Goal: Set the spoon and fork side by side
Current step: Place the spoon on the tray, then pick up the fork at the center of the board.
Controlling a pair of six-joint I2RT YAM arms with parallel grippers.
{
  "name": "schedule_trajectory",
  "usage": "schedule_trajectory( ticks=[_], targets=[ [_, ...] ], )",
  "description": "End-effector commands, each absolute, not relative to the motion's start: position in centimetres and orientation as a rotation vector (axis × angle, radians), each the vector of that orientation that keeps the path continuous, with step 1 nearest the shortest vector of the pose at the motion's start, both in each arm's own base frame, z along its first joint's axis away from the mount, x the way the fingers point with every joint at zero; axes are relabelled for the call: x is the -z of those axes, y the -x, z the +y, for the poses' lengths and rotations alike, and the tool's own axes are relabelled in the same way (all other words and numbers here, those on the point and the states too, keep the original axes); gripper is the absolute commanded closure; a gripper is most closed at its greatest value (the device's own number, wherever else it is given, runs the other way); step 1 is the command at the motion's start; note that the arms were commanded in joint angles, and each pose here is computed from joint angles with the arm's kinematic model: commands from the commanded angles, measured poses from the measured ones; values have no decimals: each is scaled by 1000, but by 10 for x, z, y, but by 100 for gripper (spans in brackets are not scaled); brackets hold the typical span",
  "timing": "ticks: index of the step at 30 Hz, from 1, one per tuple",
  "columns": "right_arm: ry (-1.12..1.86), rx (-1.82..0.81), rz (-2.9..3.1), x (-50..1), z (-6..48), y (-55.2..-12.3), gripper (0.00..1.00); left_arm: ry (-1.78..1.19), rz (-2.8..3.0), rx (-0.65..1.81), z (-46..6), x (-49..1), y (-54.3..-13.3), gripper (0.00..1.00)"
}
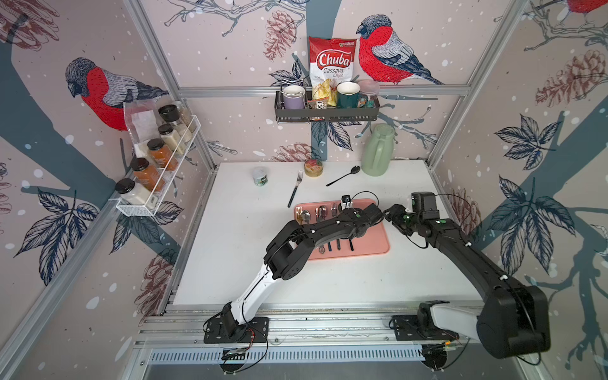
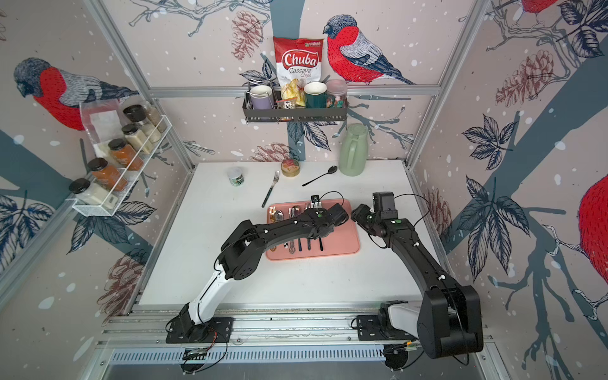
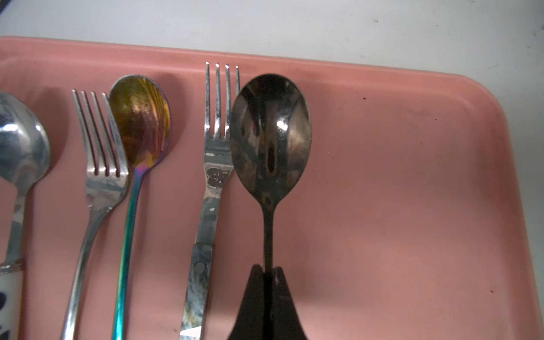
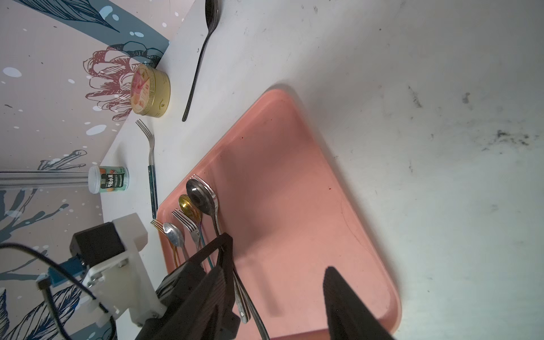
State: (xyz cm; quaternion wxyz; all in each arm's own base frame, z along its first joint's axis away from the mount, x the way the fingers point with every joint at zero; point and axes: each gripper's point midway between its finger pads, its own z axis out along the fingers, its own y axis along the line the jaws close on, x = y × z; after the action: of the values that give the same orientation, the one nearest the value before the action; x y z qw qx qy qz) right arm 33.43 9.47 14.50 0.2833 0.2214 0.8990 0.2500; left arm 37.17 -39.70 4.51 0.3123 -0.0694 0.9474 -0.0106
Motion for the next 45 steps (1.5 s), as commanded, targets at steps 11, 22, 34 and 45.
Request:
schedule_trajectory(
  ticks=[11, 22, 34, 45],
  targets=[
    [-580, -694, 2389, -149, 97, -337, 44, 80, 2563, -21, -394, -21, -378, 94],
    [-571, -686, 2385, -156, 97, -337, 44, -83, 2400, -128, -362, -131, -403, 53],
    [-486, -681, 2367, -168, 104, -339, 44, -396, 2517, -186, -250, -118, -499, 51],
    [-460, -602, 2418, -162, 123, -373, 43, -260, 2628, -136, -189, -74, -556, 43]
  ],
)
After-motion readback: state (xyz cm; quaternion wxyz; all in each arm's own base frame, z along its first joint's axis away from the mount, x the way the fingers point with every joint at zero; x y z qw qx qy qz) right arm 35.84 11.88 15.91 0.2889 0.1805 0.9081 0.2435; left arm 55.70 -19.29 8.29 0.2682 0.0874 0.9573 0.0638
